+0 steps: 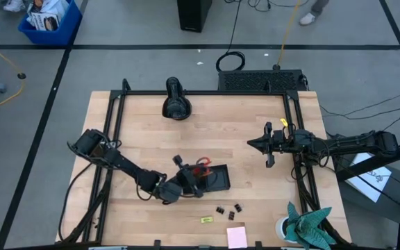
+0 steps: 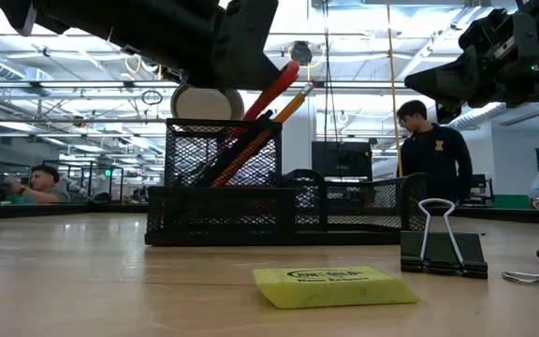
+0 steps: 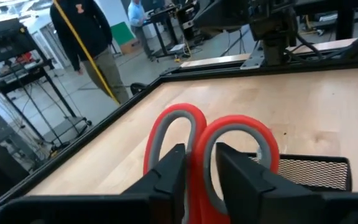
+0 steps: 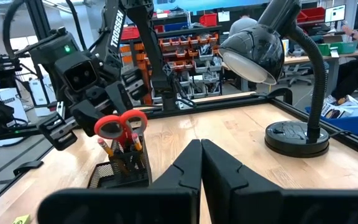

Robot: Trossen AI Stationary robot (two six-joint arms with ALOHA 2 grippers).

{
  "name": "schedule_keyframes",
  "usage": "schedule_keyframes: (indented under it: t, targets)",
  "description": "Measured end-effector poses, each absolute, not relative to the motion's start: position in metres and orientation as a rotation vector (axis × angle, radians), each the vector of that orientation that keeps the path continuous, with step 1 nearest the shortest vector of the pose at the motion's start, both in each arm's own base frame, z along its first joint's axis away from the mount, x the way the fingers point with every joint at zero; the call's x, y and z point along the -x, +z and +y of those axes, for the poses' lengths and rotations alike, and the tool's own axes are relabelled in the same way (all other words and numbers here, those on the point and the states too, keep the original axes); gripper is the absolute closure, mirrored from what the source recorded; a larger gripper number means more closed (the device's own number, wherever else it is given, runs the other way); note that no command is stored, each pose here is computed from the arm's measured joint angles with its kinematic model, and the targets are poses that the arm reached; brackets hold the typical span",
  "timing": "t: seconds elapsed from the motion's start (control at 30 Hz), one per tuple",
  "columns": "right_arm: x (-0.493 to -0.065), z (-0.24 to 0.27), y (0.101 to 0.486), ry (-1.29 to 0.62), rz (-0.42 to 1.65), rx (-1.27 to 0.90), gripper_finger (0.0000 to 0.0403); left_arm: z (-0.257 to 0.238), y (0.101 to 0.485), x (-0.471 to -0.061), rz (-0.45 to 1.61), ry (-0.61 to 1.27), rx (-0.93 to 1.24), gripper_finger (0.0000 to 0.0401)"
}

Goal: Pick and place office supplies into organizer
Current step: Put the red scissor into the desk organizer

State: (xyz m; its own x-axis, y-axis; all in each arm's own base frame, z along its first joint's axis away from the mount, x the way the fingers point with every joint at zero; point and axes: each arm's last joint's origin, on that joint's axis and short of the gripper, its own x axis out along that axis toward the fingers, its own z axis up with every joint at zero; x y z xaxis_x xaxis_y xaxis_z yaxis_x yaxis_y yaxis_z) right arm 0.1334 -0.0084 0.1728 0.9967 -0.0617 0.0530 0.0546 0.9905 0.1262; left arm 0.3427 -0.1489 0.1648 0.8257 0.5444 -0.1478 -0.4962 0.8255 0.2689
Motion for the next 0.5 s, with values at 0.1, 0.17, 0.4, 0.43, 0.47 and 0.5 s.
schedule_keyframes:
  t: [0.1, 0.17, 0.4, 0.43, 0.47, 0.5]
  targets:
    - [-0.133, -0.008, 0.173, -0.058, -0.057, -0.125, 0.0399, -0.149, 0.169, -0.343, 0.215, 0.550, -0.252, 0.0282]
    - [-0.133, -0.008, 0.173, -0.059, -0.057, -0.125, 0.0399, -0.149, 0.172, -0.343, 0.198, 0.551, -0.260, 0.0267]
    - [-0.133, -0.008, 0.173, -0.058, -0.057, -0.125, 0.0399, -0.150, 0.180, -0.345, 0.167, 0.549, -0.332, 0.0234]
    - [-0.133, -0.008, 0.173, -0.059, -0.057, -0.125, 0.0399, -0.150, 0.182, -0.345, 0.156, 0.550, -0.334, 0.0232]
    - [-0.133, -0.008, 0.173, -0.059, -0.058, -0.125, 0.0399, -0.151, 0.185, -0.344, 0.146, 0.547, -0.332, 0.0232]
    - [-0.133, -0.009, 0.173, -0.059, -0.058, -0.125, 0.0399, -0.151, 0.187, -0.343, 0.143, 0.546, -0.330, 0.0232]
